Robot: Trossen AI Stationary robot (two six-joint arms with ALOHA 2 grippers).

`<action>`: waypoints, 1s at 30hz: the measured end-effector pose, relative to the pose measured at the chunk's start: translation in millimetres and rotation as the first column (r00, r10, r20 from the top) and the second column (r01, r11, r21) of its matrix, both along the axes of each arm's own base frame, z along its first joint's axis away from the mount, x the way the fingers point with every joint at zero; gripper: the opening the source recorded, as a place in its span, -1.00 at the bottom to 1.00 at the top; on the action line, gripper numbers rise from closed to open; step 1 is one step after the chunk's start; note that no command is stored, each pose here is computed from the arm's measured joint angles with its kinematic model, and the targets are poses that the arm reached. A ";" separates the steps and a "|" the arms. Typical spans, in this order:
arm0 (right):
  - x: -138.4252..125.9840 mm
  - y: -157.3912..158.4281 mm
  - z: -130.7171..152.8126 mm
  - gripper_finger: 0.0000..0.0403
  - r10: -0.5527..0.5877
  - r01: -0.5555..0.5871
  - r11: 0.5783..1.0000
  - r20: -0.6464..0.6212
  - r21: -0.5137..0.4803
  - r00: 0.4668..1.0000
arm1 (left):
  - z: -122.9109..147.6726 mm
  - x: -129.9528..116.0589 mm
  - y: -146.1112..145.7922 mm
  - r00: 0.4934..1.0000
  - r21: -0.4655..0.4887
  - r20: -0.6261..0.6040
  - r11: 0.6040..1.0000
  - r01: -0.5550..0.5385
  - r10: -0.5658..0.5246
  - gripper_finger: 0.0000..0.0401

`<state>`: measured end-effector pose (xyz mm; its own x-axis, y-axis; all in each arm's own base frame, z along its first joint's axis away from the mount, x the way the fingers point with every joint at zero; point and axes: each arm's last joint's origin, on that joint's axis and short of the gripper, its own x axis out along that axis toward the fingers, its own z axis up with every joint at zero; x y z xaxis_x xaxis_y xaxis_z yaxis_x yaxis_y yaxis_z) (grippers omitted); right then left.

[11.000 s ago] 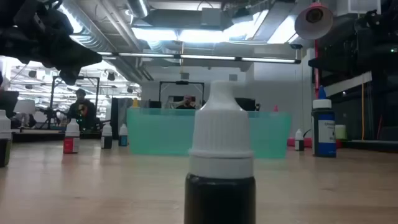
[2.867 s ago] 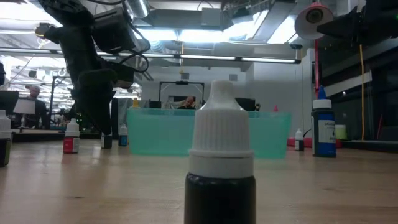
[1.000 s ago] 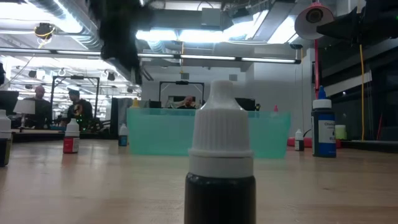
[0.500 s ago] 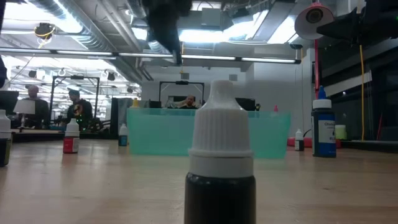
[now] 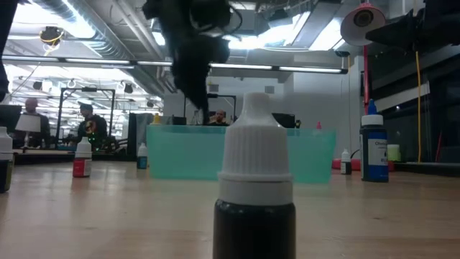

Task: Pick & Place food coloring
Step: Put the small red food coloring bottle into the green bin

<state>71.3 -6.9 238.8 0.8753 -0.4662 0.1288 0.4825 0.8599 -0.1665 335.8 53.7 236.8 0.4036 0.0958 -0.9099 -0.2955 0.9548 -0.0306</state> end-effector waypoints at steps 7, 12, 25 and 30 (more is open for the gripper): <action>0.0 0.0 0.0 -0.94 0.001 -0.001 1.000 0.000 0.000 1.000 | -35.1 -8.4 3.1 0.999 0.002 0.009 0.999 -0.051 0.051 -0.72; 0.0 0.0 0.0 -0.94 0.001 -0.001 1.000 0.000 0.000 1.000 | -51.3 -15.9 8.3 0.996 0.006 0.000 0.996 -0.089 0.089 -0.72; 0.0 0.0 0.1 -0.94 0.001 -0.001 1.000 0.001 0.000 1.000 | -61.0 -17.9 14.6 0.995 0.013 0.014 0.995 -0.095 0.095 -0.65; 0.0 0.0 0.2 -0.94 0.001 -0.001 1.000 0.002 0.000 1.000 | -74.2 -12.9 15.0 0.997 -0.003 -0.010 0.997 -0.079 0.079 -0.64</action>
<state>71.3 -6.9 239.0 0.8753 -0.4657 0.1304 0.4823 0.8603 -0.1653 323.0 68.7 162.5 0.3857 0.1235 -0.9143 -0.3701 0.9285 -0.0307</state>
